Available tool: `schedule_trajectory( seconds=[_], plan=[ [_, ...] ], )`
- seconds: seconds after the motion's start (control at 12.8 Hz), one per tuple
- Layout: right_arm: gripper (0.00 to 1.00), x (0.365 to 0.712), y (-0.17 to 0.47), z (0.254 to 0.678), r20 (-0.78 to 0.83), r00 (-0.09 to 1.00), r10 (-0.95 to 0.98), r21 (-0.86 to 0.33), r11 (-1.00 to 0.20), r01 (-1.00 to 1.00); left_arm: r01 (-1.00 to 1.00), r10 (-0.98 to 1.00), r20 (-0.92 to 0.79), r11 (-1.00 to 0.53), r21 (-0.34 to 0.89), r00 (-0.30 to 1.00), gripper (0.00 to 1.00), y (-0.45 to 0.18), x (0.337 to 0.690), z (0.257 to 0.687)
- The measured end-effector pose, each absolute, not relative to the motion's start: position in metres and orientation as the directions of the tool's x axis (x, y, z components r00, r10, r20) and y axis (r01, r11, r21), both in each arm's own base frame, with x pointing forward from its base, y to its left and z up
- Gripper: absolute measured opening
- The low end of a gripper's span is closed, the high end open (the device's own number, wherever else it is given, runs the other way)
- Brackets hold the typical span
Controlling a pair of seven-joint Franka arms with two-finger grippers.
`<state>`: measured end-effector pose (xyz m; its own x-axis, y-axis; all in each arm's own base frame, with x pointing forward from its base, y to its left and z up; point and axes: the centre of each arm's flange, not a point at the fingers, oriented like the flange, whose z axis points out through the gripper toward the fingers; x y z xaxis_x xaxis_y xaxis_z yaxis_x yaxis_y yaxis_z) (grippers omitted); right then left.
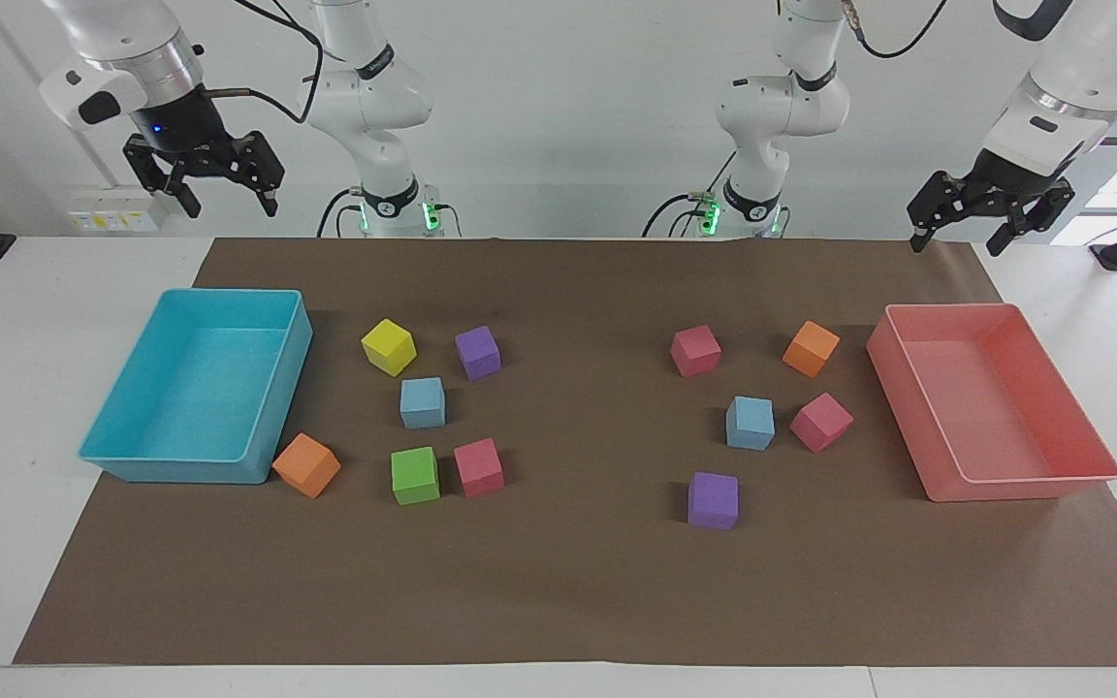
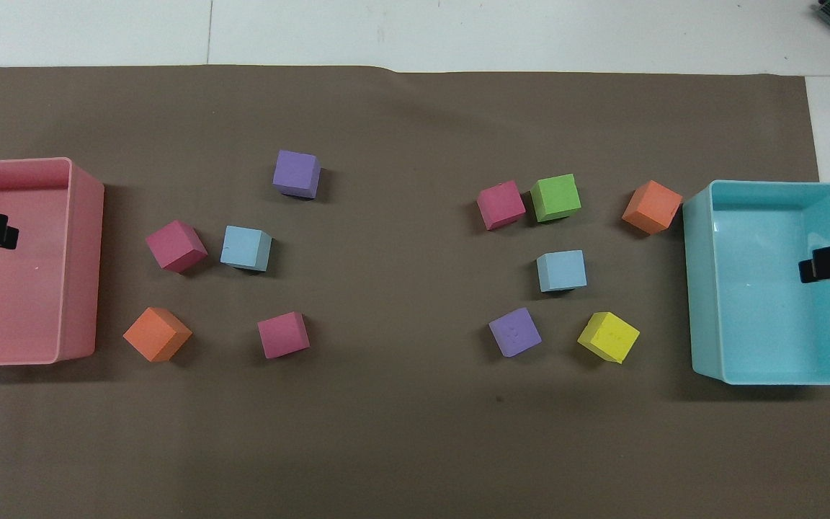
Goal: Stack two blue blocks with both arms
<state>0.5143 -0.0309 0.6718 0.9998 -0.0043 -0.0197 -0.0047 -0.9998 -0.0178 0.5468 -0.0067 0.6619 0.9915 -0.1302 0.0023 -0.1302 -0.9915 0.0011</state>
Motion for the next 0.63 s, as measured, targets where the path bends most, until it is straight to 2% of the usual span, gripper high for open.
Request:
schedule_trajectory(
  seconds=[0.63],
  plan=[
    [1.0, 0.5114, -0.0293, 0.6687, -0.029, 1.0, -0.001, -0.019, -1.0, -0.001, -0.13, -0.13, 0.002, -0.992, 0.001, 0.992, 1.0, -0.0065, 0.5468, 0.6619]
  ],
)
